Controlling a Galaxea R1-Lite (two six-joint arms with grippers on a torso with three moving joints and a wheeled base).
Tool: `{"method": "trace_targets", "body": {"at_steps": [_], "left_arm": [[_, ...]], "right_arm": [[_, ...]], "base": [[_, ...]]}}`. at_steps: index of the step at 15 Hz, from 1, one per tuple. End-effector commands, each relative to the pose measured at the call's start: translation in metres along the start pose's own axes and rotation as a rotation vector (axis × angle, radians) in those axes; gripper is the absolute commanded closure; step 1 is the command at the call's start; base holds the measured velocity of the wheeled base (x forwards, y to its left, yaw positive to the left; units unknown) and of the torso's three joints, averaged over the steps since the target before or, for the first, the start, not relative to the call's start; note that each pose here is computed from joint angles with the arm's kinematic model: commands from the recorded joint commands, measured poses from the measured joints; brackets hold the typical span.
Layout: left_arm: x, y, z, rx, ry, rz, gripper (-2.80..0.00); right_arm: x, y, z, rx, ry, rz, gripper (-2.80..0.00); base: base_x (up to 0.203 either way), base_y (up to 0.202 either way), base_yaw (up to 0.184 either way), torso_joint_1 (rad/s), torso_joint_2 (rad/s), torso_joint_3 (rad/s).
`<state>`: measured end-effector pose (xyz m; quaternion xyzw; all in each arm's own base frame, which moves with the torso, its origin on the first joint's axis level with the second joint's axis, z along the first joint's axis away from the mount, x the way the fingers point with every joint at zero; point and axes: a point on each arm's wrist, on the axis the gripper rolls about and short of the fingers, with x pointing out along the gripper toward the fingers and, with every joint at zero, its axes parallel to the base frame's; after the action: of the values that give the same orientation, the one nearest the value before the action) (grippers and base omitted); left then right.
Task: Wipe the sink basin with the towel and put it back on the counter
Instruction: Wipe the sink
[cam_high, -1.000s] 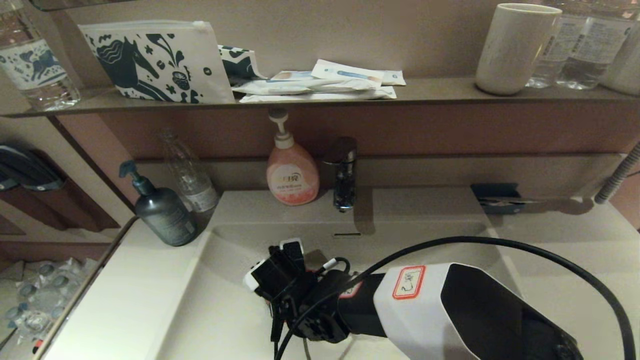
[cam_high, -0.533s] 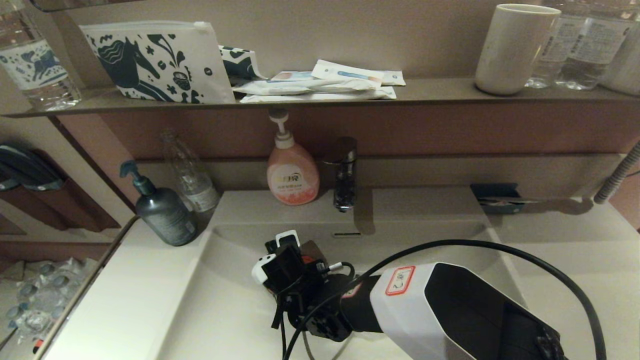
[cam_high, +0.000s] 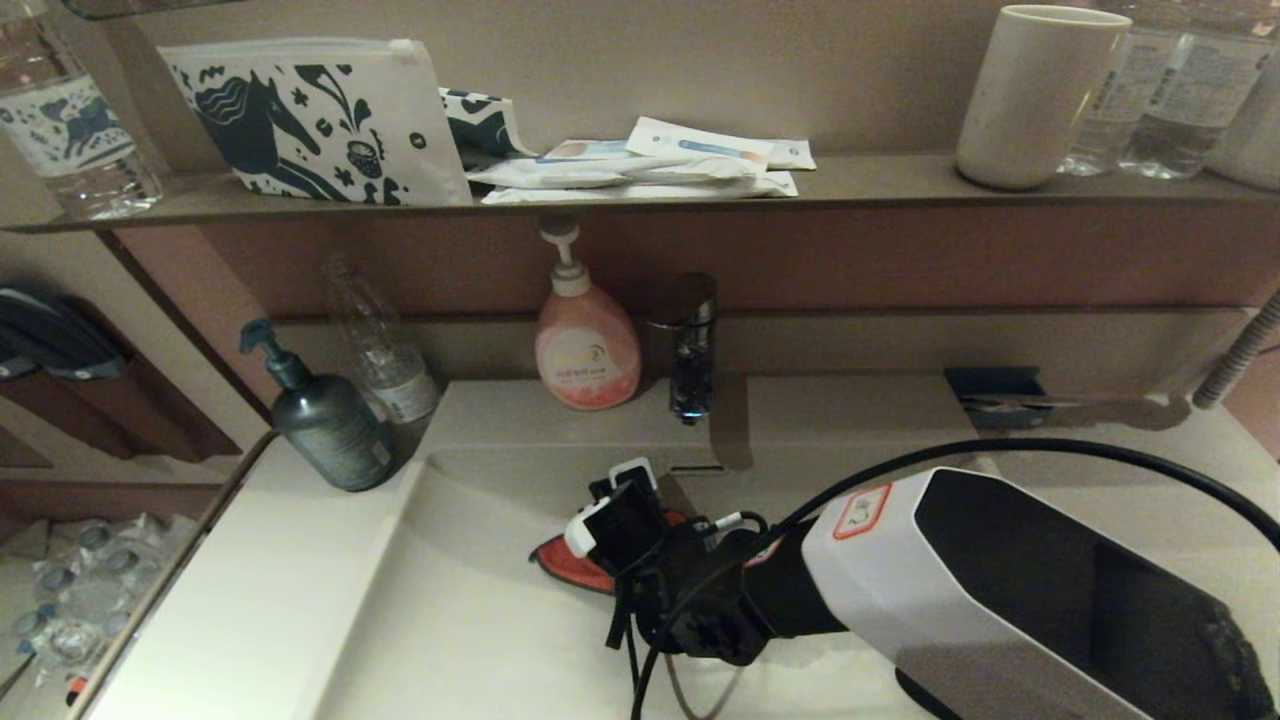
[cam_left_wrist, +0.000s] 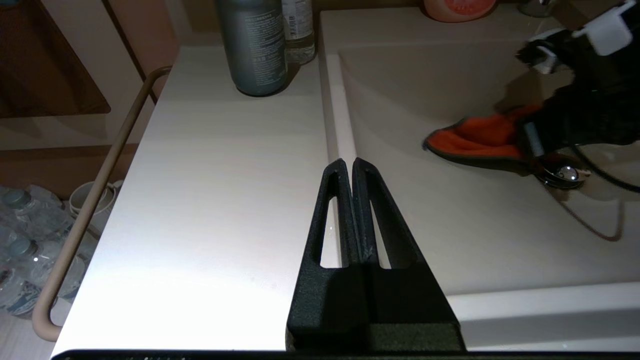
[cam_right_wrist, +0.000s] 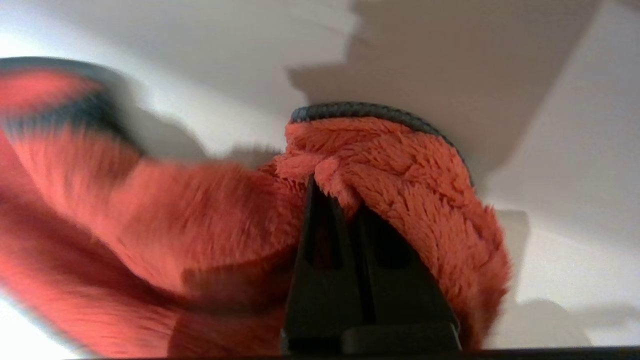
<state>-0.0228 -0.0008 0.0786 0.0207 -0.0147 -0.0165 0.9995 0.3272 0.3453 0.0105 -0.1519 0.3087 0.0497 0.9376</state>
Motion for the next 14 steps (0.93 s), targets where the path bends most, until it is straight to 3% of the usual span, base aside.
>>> {"method": "trace_targets", "body": {"at_steps": [1,8,14], "left_arm": [[0.0,0.0,0.0,0.001,0.0,0.0,0.0],[0.0,0.0,0.0,0.001,0.0,0.0,0.0],[0.0,0.0,0.0,0.001,0.0,0.0,0.0]], "right_arm": [[-0.013,-0.017,0.006,0.01,-0.002,-0.023,0.0],[-0.013,-0.072,-0.019,0.014,0.03,-0.102,0.0],[-0.039,-0.131,-0.028,0.025,0.086,-0.174,0.0]], "base": [[0.0,0.0,0.0,0.0,0.0,0.0],[0.0,0.0,0.0,0.0,0.0,0.0],[0.0,0.0,0.0,0.0,0.0,0.0]]}}
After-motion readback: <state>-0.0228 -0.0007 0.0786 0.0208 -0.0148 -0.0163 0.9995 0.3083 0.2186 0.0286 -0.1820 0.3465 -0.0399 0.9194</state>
